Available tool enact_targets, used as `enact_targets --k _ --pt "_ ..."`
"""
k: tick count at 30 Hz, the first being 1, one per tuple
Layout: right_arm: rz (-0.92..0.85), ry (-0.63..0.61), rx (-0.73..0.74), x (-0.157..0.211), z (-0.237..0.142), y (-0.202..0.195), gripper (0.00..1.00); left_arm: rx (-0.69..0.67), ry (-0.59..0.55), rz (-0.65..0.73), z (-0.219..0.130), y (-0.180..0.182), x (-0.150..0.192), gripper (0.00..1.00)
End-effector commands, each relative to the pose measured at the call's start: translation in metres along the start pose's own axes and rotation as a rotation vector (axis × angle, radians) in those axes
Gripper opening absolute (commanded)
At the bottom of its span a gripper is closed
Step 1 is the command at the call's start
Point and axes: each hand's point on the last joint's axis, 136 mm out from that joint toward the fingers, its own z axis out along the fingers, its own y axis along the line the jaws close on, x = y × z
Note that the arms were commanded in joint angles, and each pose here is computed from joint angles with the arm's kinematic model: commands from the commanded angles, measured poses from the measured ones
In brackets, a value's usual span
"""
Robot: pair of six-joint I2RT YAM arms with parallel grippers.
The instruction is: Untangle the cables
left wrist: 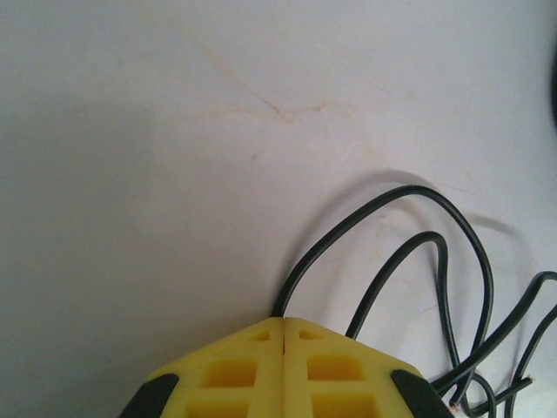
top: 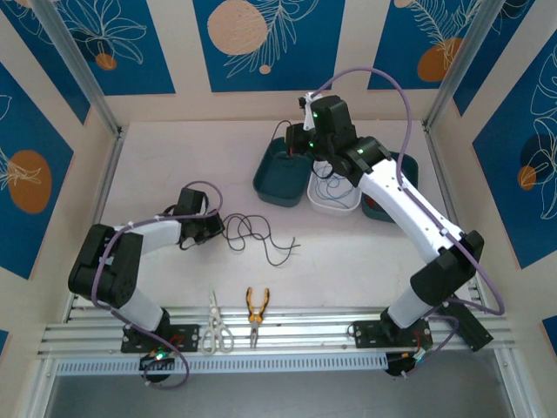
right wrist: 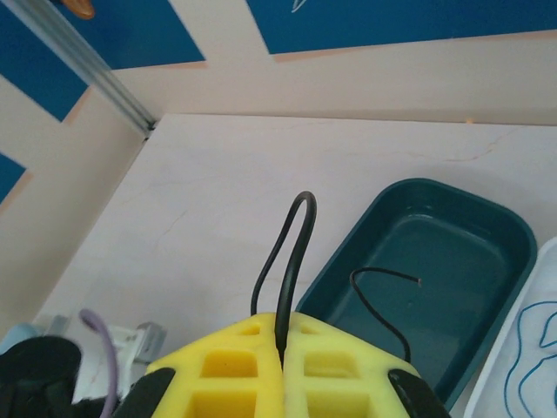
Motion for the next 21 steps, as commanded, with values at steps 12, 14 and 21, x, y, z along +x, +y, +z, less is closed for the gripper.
enact_targets --k 12,14,21 --pt "-0.041 0.026 0.161 -0.012 0.049 -0.037 0.00 -0.022 -0.025 0.048 -0.021 -0.002 -0.001 0.00" --pt "-0.035 0.041 0.171 -0.010 0.055 -0.042 0.00 -0.022 -0.031 0.049 -0.022 -0.003 -0.001 0.00" --pt "-0.019 0.085 0.216 -0.001 0.075 -0.059 0.00 -0.028 -0.039 0.054 -0.024 -0.001 -0.001 0.00"
